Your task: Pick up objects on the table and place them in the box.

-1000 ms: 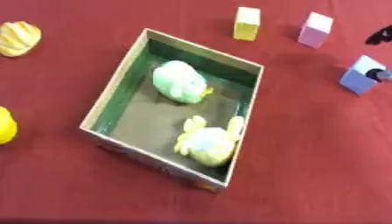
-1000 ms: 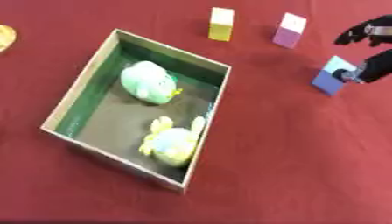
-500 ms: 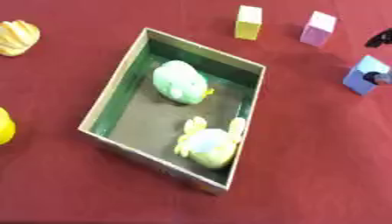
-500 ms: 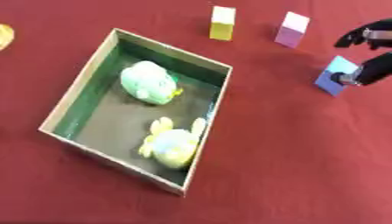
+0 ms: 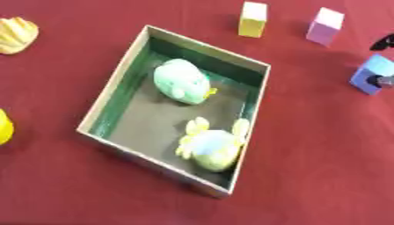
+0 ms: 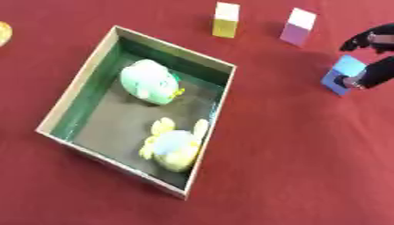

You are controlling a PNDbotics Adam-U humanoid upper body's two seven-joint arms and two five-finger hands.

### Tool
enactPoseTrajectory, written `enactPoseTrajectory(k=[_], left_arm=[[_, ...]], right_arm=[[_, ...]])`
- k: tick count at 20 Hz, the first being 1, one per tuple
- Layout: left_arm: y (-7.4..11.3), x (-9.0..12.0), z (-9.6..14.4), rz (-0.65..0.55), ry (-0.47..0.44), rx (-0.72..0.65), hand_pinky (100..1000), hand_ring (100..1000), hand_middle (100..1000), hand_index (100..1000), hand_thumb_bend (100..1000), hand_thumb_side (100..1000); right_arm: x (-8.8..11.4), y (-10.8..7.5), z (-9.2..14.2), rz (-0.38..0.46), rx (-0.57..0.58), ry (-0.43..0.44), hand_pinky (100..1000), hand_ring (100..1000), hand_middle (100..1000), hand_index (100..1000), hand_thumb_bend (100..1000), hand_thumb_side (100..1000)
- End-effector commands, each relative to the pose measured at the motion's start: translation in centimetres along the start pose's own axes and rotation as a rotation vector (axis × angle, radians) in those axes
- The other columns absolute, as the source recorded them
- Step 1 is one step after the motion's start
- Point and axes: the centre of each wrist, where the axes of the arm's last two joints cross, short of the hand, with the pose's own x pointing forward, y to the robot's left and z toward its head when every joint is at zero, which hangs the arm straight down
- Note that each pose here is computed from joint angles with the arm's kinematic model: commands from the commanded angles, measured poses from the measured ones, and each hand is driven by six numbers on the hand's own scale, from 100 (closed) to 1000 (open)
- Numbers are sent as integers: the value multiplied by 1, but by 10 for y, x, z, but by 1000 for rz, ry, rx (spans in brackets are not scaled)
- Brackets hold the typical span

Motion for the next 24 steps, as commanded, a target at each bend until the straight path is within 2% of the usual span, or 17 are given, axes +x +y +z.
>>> enactPoseTrajectory(k=[1, 12, 15, 18, 20, 24], left_arm=[[7, 7, -7, -22, -38, -10, 789, 632, 684, 853, 100, 610], [7, 7, -8, -21, -39, -12, 789, 631, 684, 853, 100, 609], [7, 7, -8, -22, -40, -15, 789, 630, 684, 853, 100, 609], [7, 7, -8, -23, -39, -18, 789, 630, 684, 852, 100, 609], [7, 7, -8, -23, -39, -18, 789, 630, 684, 852, 100, 609], [7, 8, -8, -24, -40, -20, 789, 631, 684, 852, 100, 608]], right_arm=[[-7, -14, 7, 14, -48, 47, 889, 977, 905, 928, 356, 434], [-13, -14, 6, -6, -68, 83, 884, 972, 900, 928, 339, 440], [-15, -13, 5, -2, -53, 86, 875, 955, 855, 910, 340, 474], [-14, -14, 5, -14, -58, 74, 838, 885, 723, 840, 244, 466], [-11, -16, 6, -32, -82, 59, 828, 858, 673, 810, 183, 449], [-7, -19, 8, -62, -124, 40, 818, 837, 640, 789, 100, 416]])
